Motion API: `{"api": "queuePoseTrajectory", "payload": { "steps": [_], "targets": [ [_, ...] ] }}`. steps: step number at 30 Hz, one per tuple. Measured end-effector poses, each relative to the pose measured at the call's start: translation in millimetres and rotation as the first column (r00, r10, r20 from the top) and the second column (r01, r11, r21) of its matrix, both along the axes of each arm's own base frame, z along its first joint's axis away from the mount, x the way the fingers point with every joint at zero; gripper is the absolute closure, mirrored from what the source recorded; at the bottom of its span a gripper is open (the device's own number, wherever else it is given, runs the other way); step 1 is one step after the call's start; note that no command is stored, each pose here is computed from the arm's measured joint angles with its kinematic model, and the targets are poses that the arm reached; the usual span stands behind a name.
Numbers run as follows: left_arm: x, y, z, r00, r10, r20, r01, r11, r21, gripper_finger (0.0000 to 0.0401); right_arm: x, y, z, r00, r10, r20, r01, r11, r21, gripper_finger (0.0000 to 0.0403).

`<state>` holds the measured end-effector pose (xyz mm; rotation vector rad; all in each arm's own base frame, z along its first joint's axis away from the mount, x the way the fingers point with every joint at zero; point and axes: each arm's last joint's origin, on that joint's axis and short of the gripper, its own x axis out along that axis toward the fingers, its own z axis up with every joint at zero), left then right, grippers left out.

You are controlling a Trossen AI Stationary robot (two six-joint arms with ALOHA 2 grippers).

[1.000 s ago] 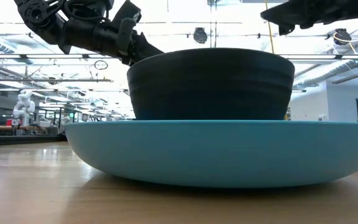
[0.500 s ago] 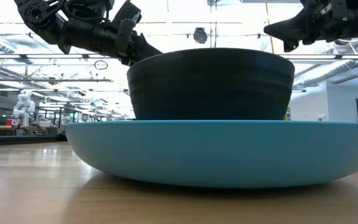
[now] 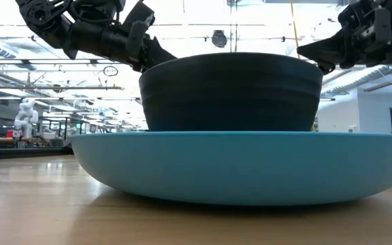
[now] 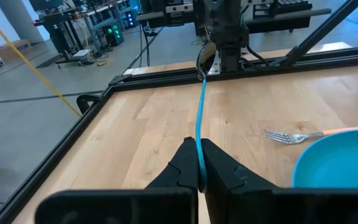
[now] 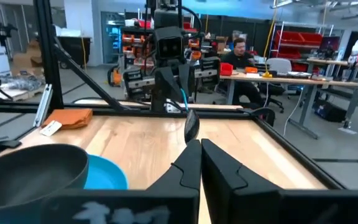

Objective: Set table place
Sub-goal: Put the blue spoon into the bowl

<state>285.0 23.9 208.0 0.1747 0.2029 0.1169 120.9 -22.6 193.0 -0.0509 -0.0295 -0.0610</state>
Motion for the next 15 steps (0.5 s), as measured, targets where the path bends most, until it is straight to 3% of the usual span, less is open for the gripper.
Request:
{"api": "queuePoseTrajectory", "payload": {
  "steps": [6,15],
  "targets": [
    [0,0,0,1.0,0.003,-0.004,-0.003,1.0,-0.014,0.0397,-1,0,-13,0.999,-0.001,-0.037,0.001,1.0,-0.002,0.0403],
    [-1,11,0,1.0,0.0,0.019,0.004,0.979,-0.205,0.0397,-1,0,-15,0.999,-0.003,-0.046,0.002,1.0,-0.016,0.0403]
  ]
}}
